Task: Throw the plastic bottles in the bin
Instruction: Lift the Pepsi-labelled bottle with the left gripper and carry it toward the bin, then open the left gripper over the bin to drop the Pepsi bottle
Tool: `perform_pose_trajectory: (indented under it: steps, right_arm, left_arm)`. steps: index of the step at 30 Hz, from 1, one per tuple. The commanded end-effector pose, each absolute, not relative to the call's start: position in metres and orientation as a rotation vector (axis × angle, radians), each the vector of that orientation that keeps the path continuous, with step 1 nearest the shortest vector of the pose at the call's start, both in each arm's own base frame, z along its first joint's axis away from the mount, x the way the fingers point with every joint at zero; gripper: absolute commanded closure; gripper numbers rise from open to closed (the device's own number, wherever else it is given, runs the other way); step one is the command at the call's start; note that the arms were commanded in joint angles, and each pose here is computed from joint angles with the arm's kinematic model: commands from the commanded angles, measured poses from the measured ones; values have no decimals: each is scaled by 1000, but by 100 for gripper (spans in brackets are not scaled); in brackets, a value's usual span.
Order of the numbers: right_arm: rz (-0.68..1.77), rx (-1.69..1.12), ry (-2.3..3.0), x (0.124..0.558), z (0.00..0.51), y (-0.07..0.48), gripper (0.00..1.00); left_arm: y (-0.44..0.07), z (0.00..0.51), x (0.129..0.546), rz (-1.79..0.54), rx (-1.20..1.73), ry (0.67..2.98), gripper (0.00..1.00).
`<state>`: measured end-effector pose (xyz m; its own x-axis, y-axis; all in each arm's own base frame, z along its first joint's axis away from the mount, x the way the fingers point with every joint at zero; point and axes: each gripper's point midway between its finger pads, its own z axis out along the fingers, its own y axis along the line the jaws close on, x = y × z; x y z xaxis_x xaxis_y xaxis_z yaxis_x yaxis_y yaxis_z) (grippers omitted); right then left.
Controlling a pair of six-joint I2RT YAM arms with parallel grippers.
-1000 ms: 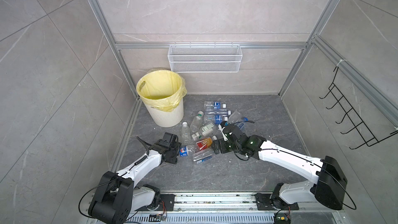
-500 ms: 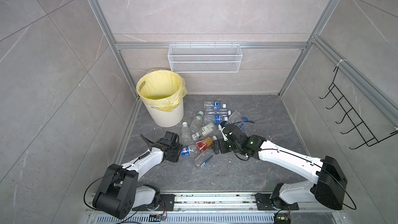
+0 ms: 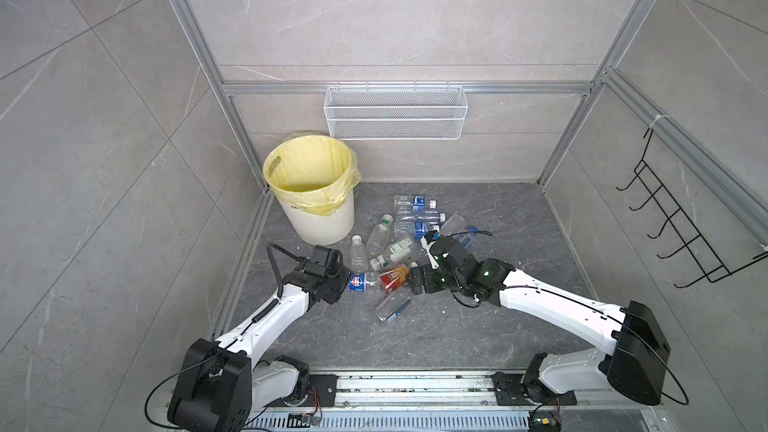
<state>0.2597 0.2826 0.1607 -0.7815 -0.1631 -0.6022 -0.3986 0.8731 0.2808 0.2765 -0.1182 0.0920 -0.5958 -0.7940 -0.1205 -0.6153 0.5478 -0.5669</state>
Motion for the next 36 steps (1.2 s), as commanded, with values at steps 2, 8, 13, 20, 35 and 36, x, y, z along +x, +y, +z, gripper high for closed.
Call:
perform_pose_trajectory:
  steps: [2,8,13,20,35,36]
  right_arm:
    - [561,-417,2401,265,186,292,0]
    - [606,-427,2327,275,215,304,0]
    - [680,-440,2184,282,266,318,0]
    - [750,-478,2000,284,338,339,0]
    - [743,-442,2082,277,314,339,0]
    - [742,-442,2086,276,312,338,0]
  left_arm:
    - [-126,151,298,-755,-839,2334,52]
    - [-133,241,320,-730,-550,2236,52]
    - [-130,324,340,-664,-371,2085,52]
    - [-127,458,360,-578,-180,1806,52]
    - [-18,480,470,-309,-479,1795,30]
    - [-13,475,477,-335,-499,1818,26]
